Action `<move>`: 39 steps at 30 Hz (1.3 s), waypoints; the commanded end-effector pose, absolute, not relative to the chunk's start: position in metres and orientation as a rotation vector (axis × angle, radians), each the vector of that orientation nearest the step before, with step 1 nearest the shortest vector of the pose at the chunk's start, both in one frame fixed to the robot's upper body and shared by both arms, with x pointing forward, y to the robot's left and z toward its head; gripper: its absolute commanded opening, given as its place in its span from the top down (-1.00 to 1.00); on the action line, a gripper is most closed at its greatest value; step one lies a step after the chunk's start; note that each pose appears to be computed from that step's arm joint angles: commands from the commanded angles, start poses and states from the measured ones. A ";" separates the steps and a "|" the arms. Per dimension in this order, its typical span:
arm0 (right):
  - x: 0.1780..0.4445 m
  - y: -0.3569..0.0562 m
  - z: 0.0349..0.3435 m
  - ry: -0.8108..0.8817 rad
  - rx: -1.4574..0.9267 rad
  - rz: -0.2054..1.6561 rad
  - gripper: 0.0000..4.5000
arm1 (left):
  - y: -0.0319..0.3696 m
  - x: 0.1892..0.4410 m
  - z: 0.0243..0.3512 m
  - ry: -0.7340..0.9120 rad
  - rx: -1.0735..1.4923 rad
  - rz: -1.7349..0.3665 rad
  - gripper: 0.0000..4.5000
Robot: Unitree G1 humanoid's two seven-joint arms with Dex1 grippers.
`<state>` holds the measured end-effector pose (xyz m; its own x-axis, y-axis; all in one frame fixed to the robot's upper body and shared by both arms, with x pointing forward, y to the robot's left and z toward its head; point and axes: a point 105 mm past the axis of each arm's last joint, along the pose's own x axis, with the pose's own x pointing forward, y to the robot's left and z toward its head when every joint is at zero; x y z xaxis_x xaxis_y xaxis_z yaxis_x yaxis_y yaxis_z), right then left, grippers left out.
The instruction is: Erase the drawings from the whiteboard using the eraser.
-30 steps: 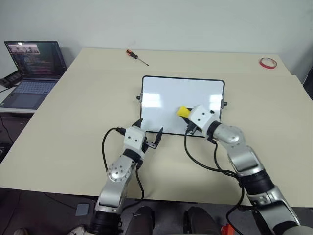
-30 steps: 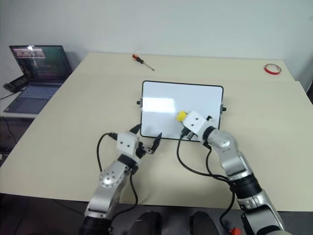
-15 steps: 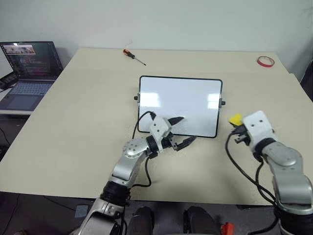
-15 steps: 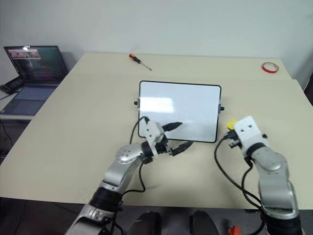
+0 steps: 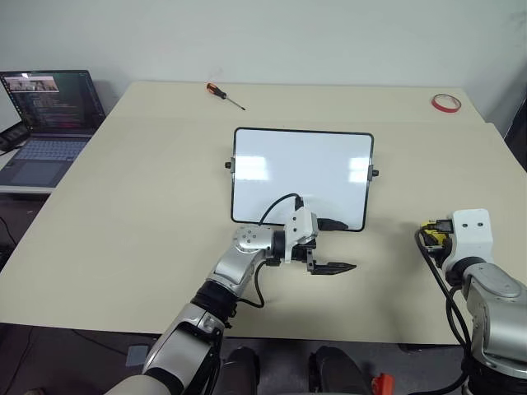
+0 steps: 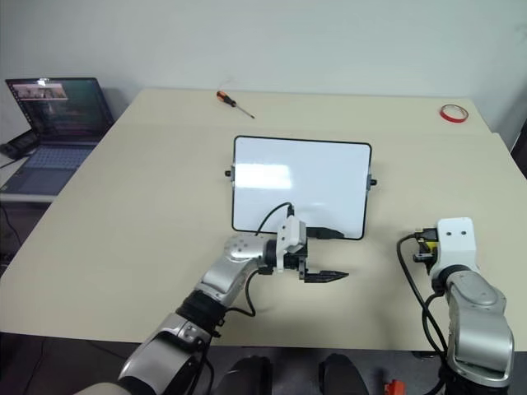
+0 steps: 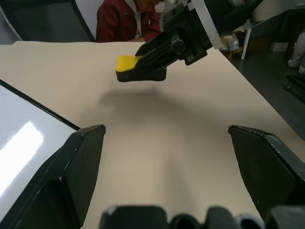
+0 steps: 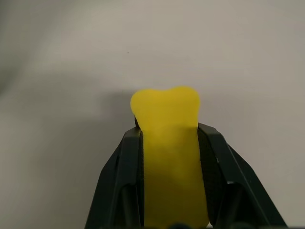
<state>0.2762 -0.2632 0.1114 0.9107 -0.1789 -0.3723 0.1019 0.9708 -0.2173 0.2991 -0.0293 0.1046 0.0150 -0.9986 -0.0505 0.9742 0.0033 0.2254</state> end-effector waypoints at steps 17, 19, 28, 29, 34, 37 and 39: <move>0.276 -0.270 0.104 0.407 -0.103 -0.178 0.05 | -0.030 0.303 0.114 -0.183 0.263 -1.540 -1.00; 0.276 -0.271 0.104 0.406 -0.101 -0.179 -0.26 | -0.031 0.304 0.115 -0.185 0.264 -1.540 -1.00; 0.280 -0.276 0.109 0.394 -0.118 -0.195 -1.00 | -0.031 0.306 0.116 -0.185 0.269 -1.534 -1.00; 0.281 -0.276 0.109 0.394 -0.121 -0.196 -1.00 | -0.030 0.306 0.116 -0.184 0.269 -1.534 -1.00; 0.284 -0.277 0.112 0.382 -0.139 -0.199 -1.00 | -0.028 0.308 0.119 -0.191 0.276 -1.512 -1.00; 0.285 -0.278 0.124 0.334 -0.189 -0.216 -1.00 | -0.019 0.317 0.126 -0.215 0.286 -1.424 -1.00; 0.284 -0.276 0.136 0.290 -0.254 -0.213 -1.00 | -0.009 0.324 0.136 -0.236 0.276 -1.339 -1.00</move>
<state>0.2840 -0.2781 0.1132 0.9077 -0.2340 -0.3484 0.1637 0.9618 -0.2196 0.3186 -0.0156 0.1153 0.1582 -0.9862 -0.0491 0.9480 0.1378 0.2867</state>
